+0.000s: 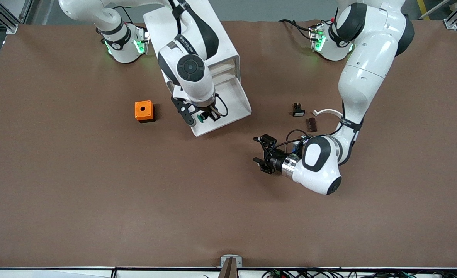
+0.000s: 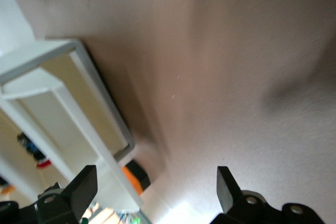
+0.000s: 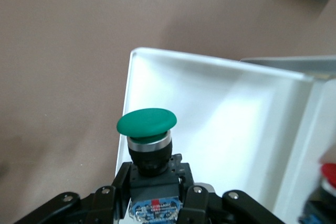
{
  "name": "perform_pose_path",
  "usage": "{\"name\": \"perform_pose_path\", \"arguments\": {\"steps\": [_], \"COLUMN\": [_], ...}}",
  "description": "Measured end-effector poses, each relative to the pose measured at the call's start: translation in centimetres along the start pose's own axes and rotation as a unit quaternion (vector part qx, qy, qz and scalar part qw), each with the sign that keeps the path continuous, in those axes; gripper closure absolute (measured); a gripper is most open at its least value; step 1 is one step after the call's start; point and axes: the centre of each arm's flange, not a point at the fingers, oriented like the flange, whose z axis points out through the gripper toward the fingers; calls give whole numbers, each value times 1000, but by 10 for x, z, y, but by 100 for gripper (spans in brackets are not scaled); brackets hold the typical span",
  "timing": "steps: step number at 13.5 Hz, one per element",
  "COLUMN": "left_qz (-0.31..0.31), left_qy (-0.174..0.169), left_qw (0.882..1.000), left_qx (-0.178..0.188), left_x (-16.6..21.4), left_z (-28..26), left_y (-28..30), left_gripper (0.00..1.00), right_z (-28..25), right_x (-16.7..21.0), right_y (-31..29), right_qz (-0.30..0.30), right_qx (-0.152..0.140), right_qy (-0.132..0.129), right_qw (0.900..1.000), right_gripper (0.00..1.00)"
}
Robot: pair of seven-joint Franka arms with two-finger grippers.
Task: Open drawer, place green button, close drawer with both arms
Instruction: 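Lower the green button into the open drawer and open the right gripper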
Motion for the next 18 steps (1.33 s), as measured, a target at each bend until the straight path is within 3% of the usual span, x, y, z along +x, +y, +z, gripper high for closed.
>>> {"name": "perform_pose_path", "arguments": {"steps": [2, 7, 13, 14, 17, 18], "left_qz": [40, 143, 208, 235, 325, 348], "left_qy": [11, 17, 28, 45, 136, 152], "left_qw": [999, 989, 978, 971, 936, 925], "left_qx": [-10, -19, -14, -15, -17, -14], "left_x": [-8, -16, -13, -12, -19, -25], "left_z": [-7, -27, -38, -40, -38, -34], "left_y": [-8, -20, -24, -26, -39, -45], "left_gripper": [0, 0, 0, 0, 0, 0], "right_z": [11, 22, 44, 48, 62, 66], "right_x": [-2, -4, -2, -3, -10, -12], "right_y": [2, -1, -2, -2, -2, -2], "right_qz": [15, 49, 55, 55, 50, 48], "right_qx": [-4, -8, -22, -25, -27, -27], "right_qy": [0, -38, -37, -36, -32, -31], "right_qw": [1000, 998, 998, 998, 998, 998], "right_gripper": [59, 59, 59, 59, 59, 59]}}
